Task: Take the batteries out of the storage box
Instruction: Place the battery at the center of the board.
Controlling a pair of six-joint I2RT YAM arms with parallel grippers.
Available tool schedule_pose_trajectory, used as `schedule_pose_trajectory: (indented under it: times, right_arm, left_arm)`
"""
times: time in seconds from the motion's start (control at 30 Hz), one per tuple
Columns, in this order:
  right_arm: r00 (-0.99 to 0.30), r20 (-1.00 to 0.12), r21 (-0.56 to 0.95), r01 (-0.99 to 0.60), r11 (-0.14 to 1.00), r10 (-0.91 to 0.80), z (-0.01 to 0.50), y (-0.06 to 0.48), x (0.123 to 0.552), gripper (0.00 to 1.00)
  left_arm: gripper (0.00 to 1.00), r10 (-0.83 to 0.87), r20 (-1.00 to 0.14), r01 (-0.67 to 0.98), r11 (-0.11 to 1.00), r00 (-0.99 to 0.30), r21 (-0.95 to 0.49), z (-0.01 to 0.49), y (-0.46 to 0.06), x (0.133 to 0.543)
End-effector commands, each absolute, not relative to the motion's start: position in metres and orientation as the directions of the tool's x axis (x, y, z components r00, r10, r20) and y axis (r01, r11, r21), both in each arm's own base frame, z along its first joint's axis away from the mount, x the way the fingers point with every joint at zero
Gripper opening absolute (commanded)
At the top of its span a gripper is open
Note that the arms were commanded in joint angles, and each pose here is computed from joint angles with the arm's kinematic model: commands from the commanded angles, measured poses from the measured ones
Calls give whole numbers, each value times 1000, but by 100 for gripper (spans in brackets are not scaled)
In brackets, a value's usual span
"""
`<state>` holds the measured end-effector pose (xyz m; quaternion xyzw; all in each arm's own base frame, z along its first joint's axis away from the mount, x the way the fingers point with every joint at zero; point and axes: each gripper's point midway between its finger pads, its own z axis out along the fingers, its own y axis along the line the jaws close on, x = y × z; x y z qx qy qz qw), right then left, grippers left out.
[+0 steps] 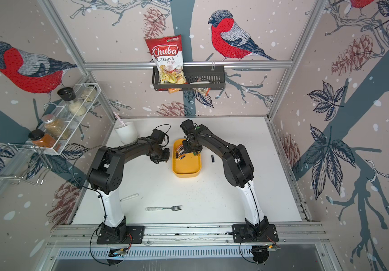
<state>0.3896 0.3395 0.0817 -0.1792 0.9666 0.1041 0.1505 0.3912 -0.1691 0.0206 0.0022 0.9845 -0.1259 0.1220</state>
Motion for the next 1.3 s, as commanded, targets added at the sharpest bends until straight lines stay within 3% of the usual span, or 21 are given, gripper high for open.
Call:
schedule_pose_trajectory:
  times: [0.0,0.73,1.27]
  right_arm:
    - [-895,-316,144,-374,916,-316,80,340,386,50]
    - [-895,-308,153,-382,912,-323,74,348,384,51]
    - [-899,-273,154,-392,907,-342,44,367,378,52]
  left_arm:
    - [15,-26,-229,29,972,-973,-234,17,-165,389]
    - [24,-33,-236,27,969,-971,-246,23,-167,391]
    - [36,-42,-275,31,967,-960,-254,45,-168,398]
